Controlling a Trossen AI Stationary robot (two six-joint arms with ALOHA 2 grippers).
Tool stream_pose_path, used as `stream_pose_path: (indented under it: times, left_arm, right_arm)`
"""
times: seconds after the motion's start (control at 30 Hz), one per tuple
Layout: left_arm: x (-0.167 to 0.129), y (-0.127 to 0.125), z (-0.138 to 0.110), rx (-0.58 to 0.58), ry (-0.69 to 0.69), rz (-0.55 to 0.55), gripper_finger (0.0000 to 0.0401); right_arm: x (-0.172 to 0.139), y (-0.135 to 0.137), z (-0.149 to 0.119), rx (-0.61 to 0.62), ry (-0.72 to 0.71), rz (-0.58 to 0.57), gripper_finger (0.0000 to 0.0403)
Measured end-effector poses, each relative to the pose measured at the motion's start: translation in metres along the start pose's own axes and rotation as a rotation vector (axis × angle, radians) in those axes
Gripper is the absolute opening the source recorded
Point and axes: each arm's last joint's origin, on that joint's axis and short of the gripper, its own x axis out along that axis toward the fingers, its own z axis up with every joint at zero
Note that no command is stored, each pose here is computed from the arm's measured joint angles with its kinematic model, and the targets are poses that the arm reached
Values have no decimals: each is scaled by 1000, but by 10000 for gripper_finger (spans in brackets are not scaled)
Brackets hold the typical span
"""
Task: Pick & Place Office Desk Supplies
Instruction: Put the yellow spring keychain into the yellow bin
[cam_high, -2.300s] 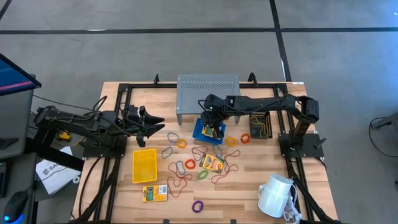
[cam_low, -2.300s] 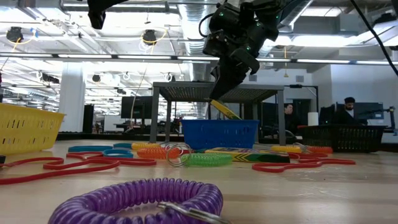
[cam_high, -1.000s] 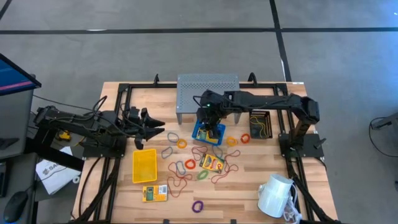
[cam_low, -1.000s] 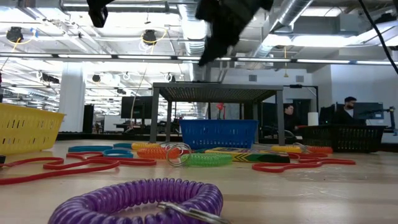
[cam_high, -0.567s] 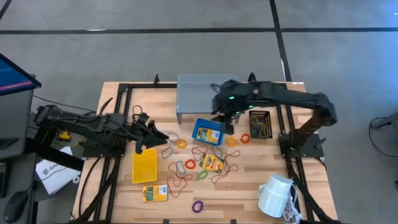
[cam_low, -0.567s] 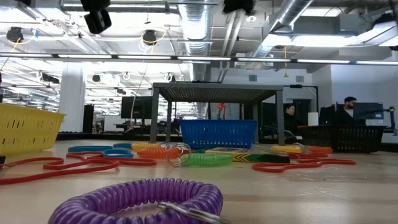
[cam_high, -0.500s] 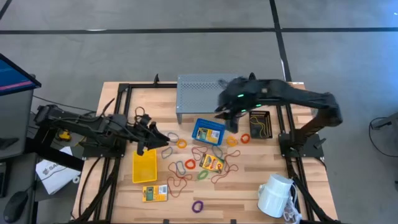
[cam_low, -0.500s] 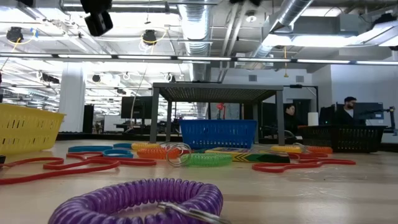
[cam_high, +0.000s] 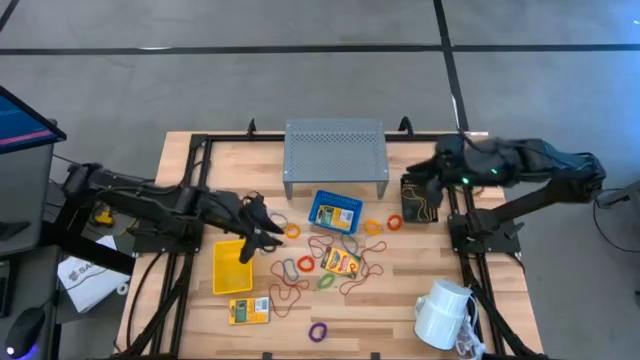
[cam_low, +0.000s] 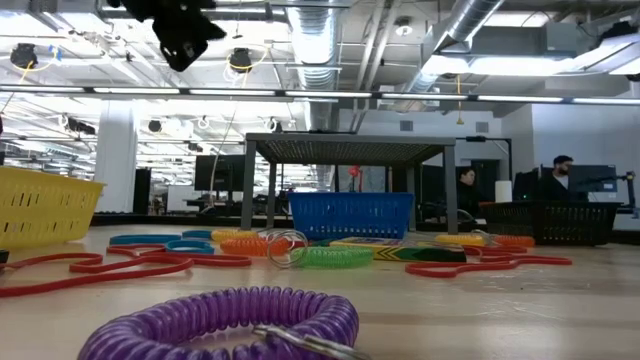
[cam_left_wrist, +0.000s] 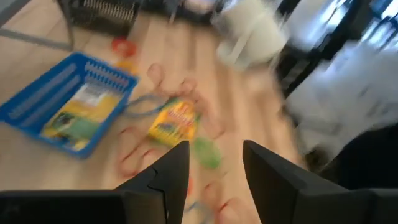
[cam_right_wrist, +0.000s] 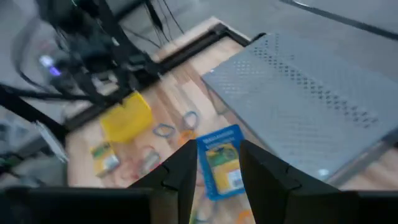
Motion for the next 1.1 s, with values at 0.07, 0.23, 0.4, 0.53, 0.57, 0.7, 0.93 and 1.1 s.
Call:
stream_pose_path:
  times: [0.07, 0.23, 0.4, 0.53, 0.57, 0.7, 0.93, 1.1]
  left_arm:
    - [6, -1, 5, 61, 68, 42, 145]
    - [26, 3, 9, 165, 249, 115, 145]
    - [50, 12, 8, 219, 378, 154, 145]
    - [68, 22, -1, 236, 460, 178, 145]
    - [72, 23, -3, 242, 476, 180, 145]
    - [81, 26, -9, 281, 517, 177, 145]
    - [87, 30, -12, 296, 542, 179, 145]
    - [95, 36, -15, 284, 553, 192, 145]
  right_arm:
    - [-2, -1, -11, 47, -41, 43, 116]
    - [3, -7, -42, 112, -62, 79, 116]
    - [13, -6, -66, 159, -62, 108, 116]
    - [13, 0, -75, 204, -192, 161, 116]
    - [11, 0, -77, 211, -211, 193, 116]
    - [4, -4, -88, 235, -248, 261, 116]
    - [3, -18, -117, 187, -202, 314, 116]
    - [11, -33, -141, 205, -176, 321, 116]
